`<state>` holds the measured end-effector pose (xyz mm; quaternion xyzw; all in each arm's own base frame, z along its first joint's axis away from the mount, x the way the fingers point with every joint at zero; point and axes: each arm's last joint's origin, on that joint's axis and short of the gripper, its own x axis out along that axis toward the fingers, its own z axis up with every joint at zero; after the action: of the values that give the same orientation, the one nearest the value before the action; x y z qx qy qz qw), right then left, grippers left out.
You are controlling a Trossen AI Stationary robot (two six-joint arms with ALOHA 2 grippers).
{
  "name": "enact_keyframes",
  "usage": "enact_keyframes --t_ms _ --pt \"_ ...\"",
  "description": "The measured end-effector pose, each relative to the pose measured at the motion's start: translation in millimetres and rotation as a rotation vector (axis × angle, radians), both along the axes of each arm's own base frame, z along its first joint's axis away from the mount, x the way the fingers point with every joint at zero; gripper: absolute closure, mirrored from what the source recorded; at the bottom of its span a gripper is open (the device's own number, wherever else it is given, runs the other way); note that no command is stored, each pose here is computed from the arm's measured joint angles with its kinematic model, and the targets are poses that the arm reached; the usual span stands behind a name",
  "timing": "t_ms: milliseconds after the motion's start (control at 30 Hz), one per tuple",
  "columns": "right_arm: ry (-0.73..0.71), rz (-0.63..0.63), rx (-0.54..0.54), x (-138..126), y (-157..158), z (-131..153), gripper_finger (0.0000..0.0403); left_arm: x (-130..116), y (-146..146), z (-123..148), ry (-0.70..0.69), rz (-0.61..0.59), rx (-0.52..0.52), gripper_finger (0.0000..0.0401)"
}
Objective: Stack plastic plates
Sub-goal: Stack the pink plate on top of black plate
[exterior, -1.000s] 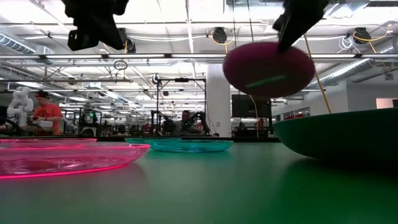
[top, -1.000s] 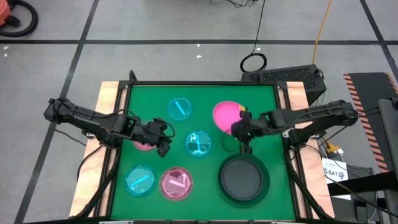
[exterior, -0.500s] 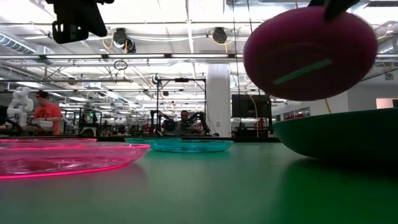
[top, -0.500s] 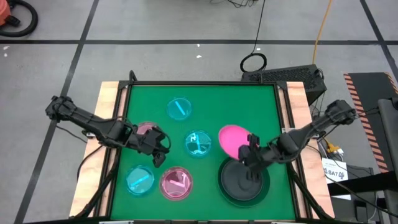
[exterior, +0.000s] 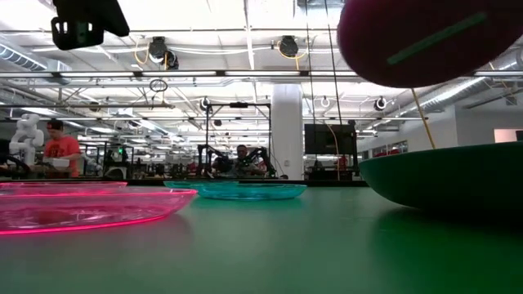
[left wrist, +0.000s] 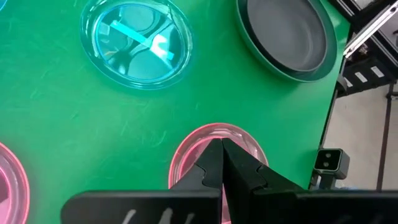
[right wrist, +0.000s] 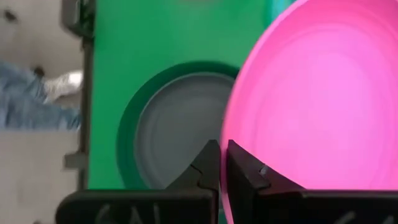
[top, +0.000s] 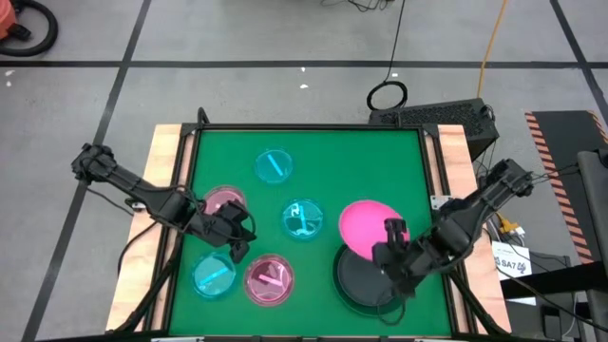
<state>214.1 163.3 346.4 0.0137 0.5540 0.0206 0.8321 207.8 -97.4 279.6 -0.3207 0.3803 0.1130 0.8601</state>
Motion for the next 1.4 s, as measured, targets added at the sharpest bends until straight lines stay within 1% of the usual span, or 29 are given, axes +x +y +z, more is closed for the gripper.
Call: enact_keyframes --t_ms 133,400,867,933,1100,1400 --pt "0.060 0.059 -0.025 -1.9 17.2 -4.0 0.0399 -1.7 -4.1 0.3 -0.007 0.000 -0.006 0.0400" --pt "0.131 0.115 -0.089 1.9 42.9 -28.3 0.0399 -5.2 -12.3 0.9 -0.015 -0.035 -0.013 0.0400" --pt "0.270 0.228 -0.251 20.2 74.7 -85.0 0.0399 -6.0 -13.7 0.8 -0.016 -0.031 -0.015 0.0399" --pt "0.273 0.231 -0.282 21.1 78.8 -92.1 0.0399 -6.0 -13.7 0.8 -0.016 -0.031 -0.015 0.0394" --pt "0.272 0.222 -0.320 21.4 87.7 -104.5 0.0399 -7.0 -12.8 -0.3 -0.003 -0.025 -0.002 0.0377" --pt "0.245 0.162 -0.289 15.5 110.5 -122.3 0.0399 -7.9 -11.6 -1.1 0.004 -0.018 0.025 0.0374"
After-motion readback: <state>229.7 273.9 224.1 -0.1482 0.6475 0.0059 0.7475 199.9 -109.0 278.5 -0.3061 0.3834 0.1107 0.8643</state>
